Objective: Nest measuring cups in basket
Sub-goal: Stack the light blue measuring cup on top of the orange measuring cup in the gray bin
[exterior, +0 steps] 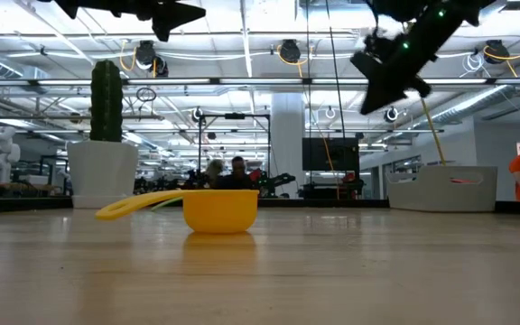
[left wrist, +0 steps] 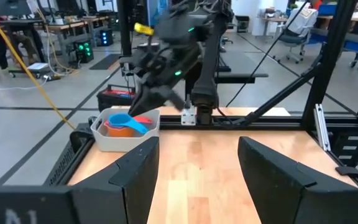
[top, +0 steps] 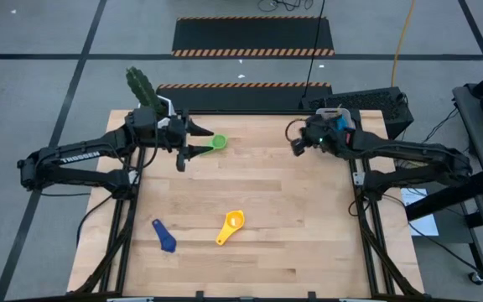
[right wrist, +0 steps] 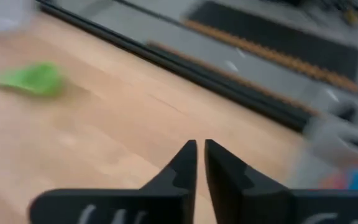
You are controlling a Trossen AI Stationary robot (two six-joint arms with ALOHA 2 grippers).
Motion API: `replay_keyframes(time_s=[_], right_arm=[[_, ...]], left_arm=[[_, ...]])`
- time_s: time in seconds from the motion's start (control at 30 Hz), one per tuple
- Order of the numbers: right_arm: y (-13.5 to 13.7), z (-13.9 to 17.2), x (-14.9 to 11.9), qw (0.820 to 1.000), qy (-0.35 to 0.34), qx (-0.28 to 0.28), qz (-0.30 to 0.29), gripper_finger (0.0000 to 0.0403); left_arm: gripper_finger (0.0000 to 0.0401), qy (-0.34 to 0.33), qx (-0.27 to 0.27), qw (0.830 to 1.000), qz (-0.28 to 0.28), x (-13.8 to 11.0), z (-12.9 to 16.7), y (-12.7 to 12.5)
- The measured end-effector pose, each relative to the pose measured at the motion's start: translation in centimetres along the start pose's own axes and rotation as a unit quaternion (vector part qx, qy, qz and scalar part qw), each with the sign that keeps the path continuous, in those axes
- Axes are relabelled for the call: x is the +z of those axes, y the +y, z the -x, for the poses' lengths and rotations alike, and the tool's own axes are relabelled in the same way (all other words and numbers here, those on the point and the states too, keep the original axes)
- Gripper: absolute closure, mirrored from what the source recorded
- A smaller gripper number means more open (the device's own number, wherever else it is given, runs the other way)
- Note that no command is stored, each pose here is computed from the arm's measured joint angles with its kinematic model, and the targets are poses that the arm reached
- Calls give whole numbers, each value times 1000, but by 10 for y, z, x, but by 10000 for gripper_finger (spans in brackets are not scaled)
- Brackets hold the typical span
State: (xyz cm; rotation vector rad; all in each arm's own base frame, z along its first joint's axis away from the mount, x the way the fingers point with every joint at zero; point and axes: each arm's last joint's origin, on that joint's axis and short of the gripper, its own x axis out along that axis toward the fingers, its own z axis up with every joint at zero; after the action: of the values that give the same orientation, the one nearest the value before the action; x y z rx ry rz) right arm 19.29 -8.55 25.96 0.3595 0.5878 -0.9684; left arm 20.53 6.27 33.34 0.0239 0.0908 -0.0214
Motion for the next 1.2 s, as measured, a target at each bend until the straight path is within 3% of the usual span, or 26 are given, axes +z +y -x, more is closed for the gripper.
replay_keyframes(time_s=[0.13, 0.37, 0.53, 0.87, 1.2], right_arm=[[-22, -4, -8, 996, 72, -51, -28, 397], [-46, -28, -6, 987, 138, -58, -65, 402], [-61, -49, -11, 976, 188, -93, -63, 402], [-73, -75, -22, 957, 262, -111, -59, 403], [-82, -74, -29, 940, 301, -151, -45, 403]], left_arm=[[181, -3, -6, 1000, 1, 1, -1, -3], [181, -27, -14, 1000, -3, 6, -2, -6], [181, -26, -15, 1000, -4, 6, -2, -7], [181, -24, -15, 1000, -14, 5, -2, -7], [181, -24, -16, 1000, -10, 5, -2, -7]])
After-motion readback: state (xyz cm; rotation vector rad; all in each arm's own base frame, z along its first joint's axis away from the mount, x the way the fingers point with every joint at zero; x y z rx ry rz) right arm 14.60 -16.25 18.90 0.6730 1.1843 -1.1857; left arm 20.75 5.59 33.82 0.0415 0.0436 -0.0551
